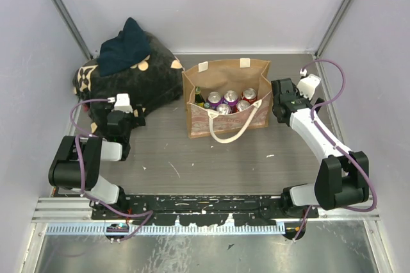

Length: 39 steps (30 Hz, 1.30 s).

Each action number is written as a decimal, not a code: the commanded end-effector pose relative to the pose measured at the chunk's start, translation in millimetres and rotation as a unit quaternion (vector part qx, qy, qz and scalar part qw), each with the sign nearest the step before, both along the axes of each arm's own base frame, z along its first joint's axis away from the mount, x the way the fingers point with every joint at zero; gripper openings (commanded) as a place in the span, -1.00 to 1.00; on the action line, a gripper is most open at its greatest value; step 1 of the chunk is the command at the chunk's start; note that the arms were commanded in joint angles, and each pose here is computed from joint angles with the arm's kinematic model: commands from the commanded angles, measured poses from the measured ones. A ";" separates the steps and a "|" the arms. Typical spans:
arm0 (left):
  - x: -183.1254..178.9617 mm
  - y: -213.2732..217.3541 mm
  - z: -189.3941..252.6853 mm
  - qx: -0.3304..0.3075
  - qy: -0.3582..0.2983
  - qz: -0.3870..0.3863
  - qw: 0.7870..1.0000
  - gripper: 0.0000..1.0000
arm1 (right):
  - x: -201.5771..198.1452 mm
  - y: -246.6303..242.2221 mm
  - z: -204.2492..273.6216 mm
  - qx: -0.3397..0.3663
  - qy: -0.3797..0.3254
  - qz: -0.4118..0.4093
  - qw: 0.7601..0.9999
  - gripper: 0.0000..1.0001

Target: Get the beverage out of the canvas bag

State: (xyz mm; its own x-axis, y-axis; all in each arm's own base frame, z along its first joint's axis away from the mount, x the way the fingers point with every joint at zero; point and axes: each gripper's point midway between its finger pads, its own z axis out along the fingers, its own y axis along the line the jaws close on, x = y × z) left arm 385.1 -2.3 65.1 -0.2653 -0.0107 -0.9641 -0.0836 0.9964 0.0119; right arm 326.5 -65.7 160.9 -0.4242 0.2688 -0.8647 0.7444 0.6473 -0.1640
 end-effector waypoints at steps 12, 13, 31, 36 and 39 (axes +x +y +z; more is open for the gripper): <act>5.8 3.3 5.3 -0.001 -0.009 0.007 1.000 0.96 | 2.5 -5.2 24.8 -0.014 -0.029 -0.029 0.999 1.00; 5.7 3.3 4.9 -0.001 -0.008 0.007 1.000 0.96 | 2.1 -5.6 25.8 -0.015 -0.029 -0.029 0.999 1.00; 5.5 3.3 5.9 -0.001 -0.010 0.007 1.000 0.96 | -1.7 -9.7 62.7 -0.026 -0.056 -0.039 0.997 1.00; 12.5 -2.7 22.2 0.002 -0.002 -0.012 1.000 0.96 | -1.2 -4.2 84.6 -0.015 -0.085 -0.011 0.996 1.00; 16.3 -1.8 43.6 0.003 0.030 -0.008 1.000 0.96 | 5.4 7.6 106.7 0.008 -0.125 0.037 0.991 1.00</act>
